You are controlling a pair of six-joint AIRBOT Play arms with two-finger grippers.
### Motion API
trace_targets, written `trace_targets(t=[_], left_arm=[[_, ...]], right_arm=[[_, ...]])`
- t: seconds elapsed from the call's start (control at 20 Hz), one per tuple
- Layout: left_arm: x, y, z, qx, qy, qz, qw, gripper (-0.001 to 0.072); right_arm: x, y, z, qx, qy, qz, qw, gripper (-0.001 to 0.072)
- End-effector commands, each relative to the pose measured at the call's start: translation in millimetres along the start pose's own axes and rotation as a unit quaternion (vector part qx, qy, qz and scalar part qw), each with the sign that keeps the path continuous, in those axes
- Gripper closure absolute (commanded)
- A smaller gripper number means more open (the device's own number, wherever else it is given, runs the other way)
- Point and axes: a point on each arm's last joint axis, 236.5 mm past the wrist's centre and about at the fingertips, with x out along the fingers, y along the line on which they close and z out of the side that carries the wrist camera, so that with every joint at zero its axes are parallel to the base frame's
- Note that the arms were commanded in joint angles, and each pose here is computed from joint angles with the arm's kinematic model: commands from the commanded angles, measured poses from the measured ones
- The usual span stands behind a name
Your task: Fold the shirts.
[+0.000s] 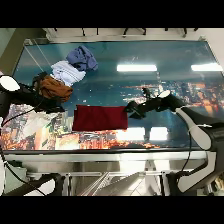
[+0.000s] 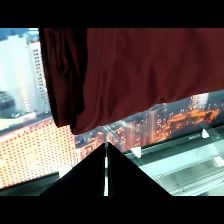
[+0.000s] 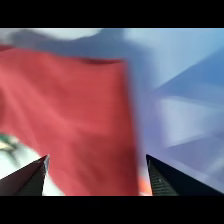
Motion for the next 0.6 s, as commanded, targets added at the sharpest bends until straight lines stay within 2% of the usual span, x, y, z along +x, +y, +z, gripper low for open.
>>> trace_targets(t=[0.0, 0.1, 0.15, 0.2, 0.25, 0.4, 0.55], left_arm=[[5, -7, -3, 0.009, 0.007, -0.001, 1.000, 0.0683], [5, -7, -3, 0.005, 0.007, -0.001, 1.000, 0.0683], [5, -7, -3, 0.005, 0.007, -0.001, 1.000, 0.0684], [5, -7, -3, 0.005, 0.007, -0.001, 1.000, 0.0683], [5, -7, -3, 0.005, 0.008, -0.001, 1.000, 0.0683], [5, -7, -3, 0.006, 0.008, 0.000, 1.000, 0.0684], [5, -7, -3, 0.006, 0.007, -0.001, 1.000, 0.0683]], right_arm=[[42, 17, -4, 0.001, -0.002, 0.035, 0.999, 0.0016], [58, 35, -10, -0.012, 0.001, 0.065, 0.998, 0.0019], [61, 40, -8, -0.023, -0.007, 0.071, 0.997, 0.0167], [60, 44, -7, -0.034, -0.011, 0.079, 0.996, 0.0535], [56, 46, -6, -0.040, -0.012, 0.084, 0.996, 0.0687], [16, 52, -1, -0.046, -0.022, 0.091, 0.995, 0.0688], [-54, 48, 9, -0.043, -0.096, 0.085, 0.991, 0.0687]])
